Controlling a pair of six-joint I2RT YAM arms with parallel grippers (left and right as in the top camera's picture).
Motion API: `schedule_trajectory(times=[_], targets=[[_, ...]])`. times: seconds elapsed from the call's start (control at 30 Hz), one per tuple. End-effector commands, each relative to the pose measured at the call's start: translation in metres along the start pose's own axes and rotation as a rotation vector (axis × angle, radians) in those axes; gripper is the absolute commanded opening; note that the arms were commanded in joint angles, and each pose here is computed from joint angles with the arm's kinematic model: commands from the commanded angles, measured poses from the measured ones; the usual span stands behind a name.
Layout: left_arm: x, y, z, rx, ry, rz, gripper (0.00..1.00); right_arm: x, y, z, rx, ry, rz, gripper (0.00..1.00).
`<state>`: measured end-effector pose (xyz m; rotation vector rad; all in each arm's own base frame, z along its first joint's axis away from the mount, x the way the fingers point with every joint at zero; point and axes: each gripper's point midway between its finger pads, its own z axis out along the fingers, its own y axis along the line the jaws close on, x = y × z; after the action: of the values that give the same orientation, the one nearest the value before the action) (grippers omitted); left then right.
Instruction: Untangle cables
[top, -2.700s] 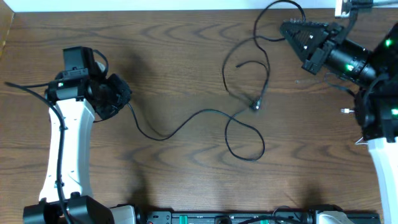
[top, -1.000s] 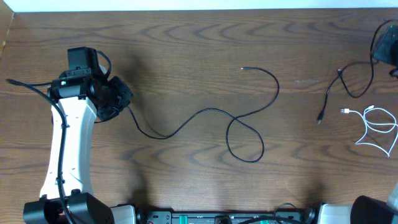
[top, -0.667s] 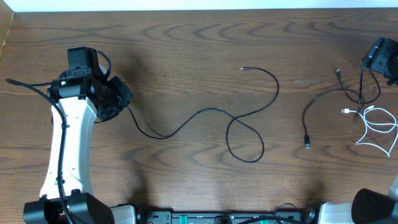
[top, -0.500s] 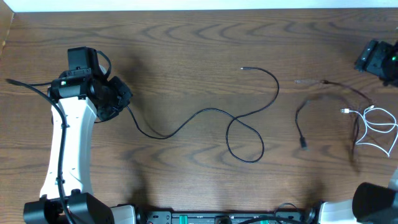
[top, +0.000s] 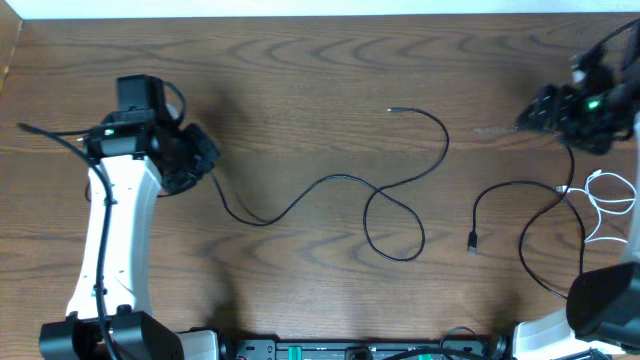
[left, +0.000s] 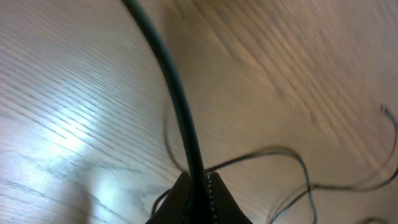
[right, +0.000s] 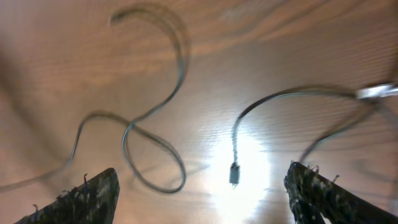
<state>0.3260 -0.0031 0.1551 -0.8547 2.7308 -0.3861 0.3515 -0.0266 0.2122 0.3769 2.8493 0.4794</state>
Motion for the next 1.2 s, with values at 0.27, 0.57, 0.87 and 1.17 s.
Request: schedule_trajectory(times=[0.27, 0.57, 0.87, 1.17], targets=[[0.075, -0.060, 0.031, 0.095, 0.219, 0.261, 0.08, 0.070, 0.054, 0.126, -0.100, 0.213, -0.120, 0.82], [0.169, -0.121, 0.057, 0.435, 0.637, 0.503, 0.08, 0.079, 0.086, 0.189, -0.191, 0.097, -0.136, 0.84], [0.231, -0.120, 0.111, 0.365, 0.820, 0.620, 0.08, 0.098, 0.079, 0.208, -0.198, 0.115, -0.092, 0.84], [0.229, -0.121, 0.098, 0.115, 0.611, 0.810, 0.30, 0.096, 0.082, 0.208, -0.212, 0.103, -0.119, 0.84]])
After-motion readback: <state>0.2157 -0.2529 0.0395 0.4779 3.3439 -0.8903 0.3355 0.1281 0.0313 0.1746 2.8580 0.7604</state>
